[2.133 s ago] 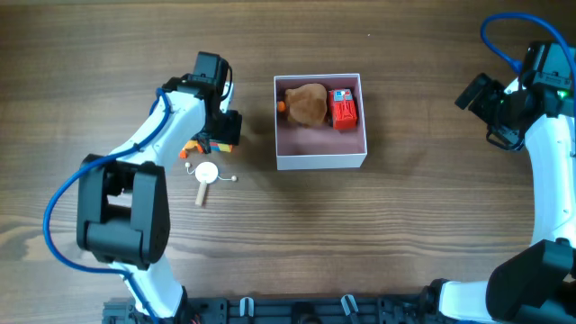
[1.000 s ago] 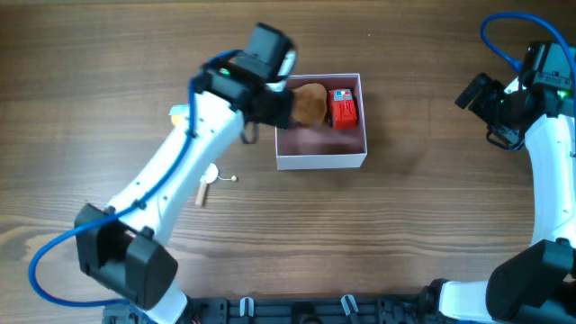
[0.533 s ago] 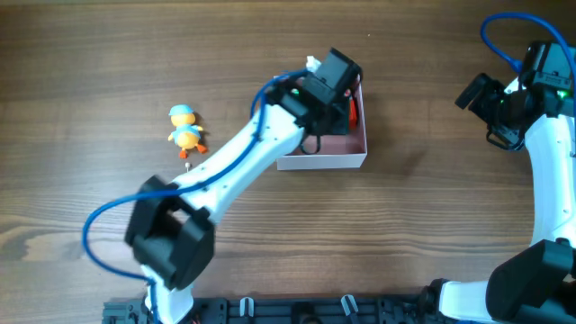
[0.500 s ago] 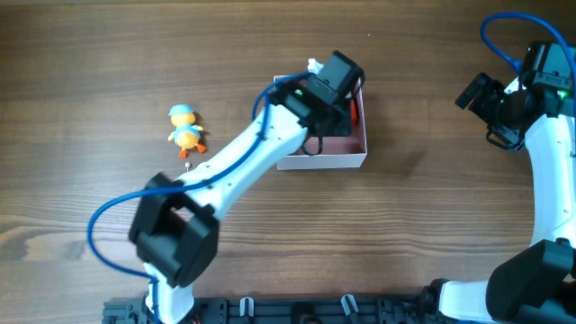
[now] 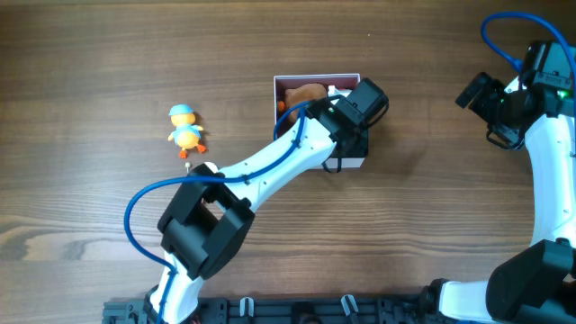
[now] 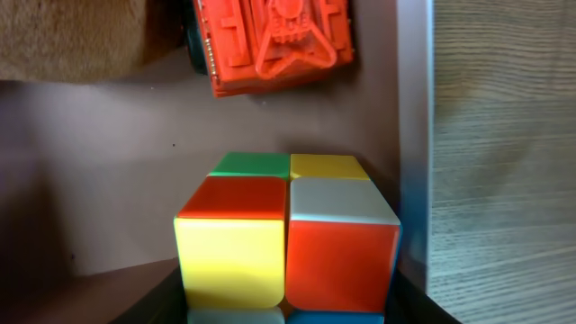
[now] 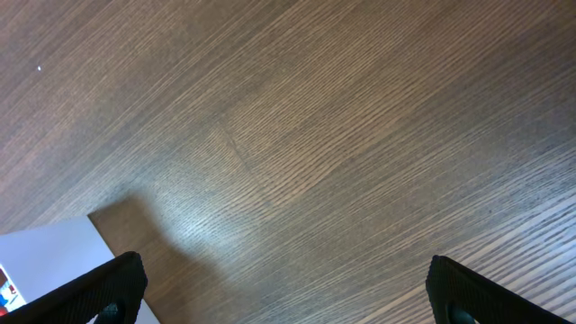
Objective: Pack container
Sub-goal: 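Carry the Rubik's cube over the box and lower it inside, then open the left gripper and lift away from the box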
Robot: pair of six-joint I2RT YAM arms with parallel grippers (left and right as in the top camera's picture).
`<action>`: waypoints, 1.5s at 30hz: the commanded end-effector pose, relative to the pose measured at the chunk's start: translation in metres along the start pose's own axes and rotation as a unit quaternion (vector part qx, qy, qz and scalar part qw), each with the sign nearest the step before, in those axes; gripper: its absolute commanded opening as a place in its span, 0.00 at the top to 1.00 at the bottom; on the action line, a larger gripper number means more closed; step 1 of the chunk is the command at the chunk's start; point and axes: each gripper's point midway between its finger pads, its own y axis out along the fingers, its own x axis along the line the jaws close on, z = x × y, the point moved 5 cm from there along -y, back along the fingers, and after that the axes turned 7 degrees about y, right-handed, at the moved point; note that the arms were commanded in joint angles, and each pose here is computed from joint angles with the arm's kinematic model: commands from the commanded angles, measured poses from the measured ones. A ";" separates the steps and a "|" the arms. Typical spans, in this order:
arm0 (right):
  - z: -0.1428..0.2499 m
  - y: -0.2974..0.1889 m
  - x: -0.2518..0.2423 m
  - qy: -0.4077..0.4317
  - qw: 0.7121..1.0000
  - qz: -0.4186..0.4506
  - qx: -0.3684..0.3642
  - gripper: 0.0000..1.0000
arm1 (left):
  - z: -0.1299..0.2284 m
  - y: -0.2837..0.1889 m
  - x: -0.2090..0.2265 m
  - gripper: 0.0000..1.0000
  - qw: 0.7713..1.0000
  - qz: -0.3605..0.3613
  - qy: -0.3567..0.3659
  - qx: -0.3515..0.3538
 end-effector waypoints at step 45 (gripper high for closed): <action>-0.002 0.004 0.001 0.008 1.000 -0.003 -0.001 0.00 | -0.024 -0.202 0.145 0.13 0.978 -0.185 0.003 -0.097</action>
